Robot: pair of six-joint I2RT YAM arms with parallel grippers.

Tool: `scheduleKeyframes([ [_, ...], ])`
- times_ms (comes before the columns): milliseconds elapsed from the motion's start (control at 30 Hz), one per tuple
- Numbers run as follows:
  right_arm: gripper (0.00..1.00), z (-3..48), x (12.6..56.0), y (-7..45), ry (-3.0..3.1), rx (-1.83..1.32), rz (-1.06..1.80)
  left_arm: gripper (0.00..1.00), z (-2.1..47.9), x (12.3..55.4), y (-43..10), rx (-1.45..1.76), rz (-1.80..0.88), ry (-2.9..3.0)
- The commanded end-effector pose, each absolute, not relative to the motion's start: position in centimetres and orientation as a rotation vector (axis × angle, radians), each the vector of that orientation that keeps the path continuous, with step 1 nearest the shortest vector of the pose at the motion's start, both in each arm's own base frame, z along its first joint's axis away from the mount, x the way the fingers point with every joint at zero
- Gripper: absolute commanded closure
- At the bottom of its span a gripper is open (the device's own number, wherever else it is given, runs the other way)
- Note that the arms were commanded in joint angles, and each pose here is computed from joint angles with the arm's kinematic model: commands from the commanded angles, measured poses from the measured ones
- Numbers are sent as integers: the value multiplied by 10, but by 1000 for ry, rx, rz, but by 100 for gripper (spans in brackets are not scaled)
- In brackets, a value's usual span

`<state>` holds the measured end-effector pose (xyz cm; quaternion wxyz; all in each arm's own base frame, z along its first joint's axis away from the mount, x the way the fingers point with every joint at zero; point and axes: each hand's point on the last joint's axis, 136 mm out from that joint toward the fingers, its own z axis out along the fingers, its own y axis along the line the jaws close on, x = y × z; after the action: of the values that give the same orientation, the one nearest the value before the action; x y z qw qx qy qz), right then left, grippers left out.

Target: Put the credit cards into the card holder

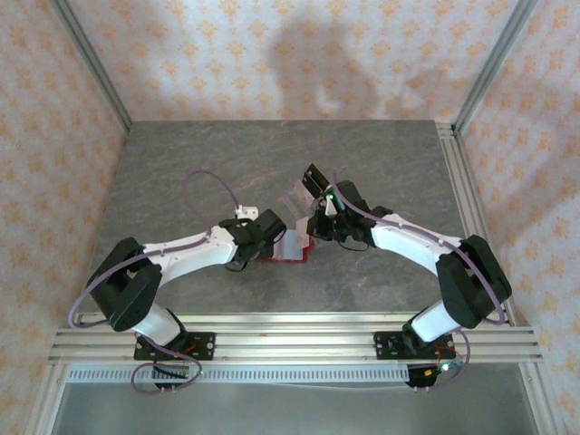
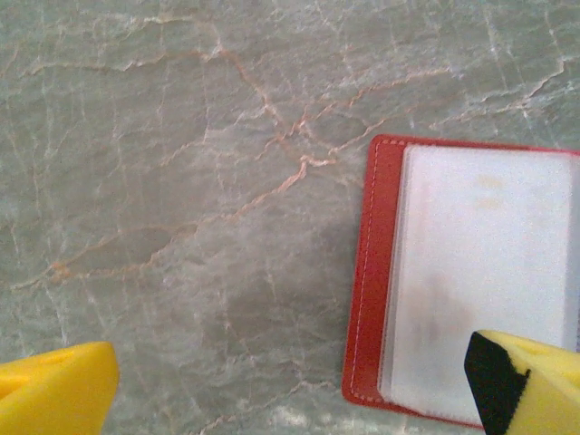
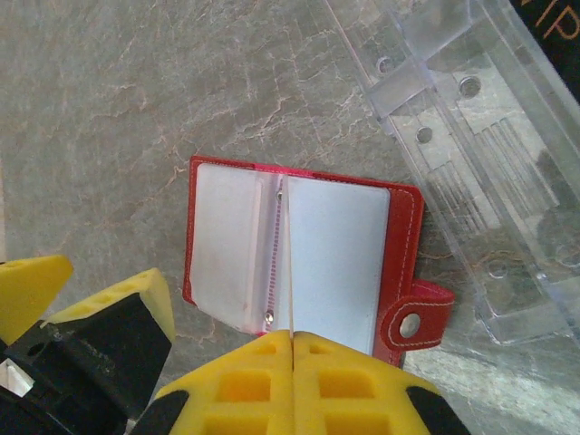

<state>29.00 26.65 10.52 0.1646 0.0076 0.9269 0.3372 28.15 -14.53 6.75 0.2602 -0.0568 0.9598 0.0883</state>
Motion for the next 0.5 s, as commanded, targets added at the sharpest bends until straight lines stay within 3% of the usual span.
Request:
scheduleKeyframes([
  [0, 100, 129, 301, 279, 2510, 48, 1064, 0, 68, 294, -145, -101, 259, 2595],
  [467, 100, 108, 295, 297, 2448, 84, 1105, 0, 38, 293, -135, -64, 294, 2653],
])
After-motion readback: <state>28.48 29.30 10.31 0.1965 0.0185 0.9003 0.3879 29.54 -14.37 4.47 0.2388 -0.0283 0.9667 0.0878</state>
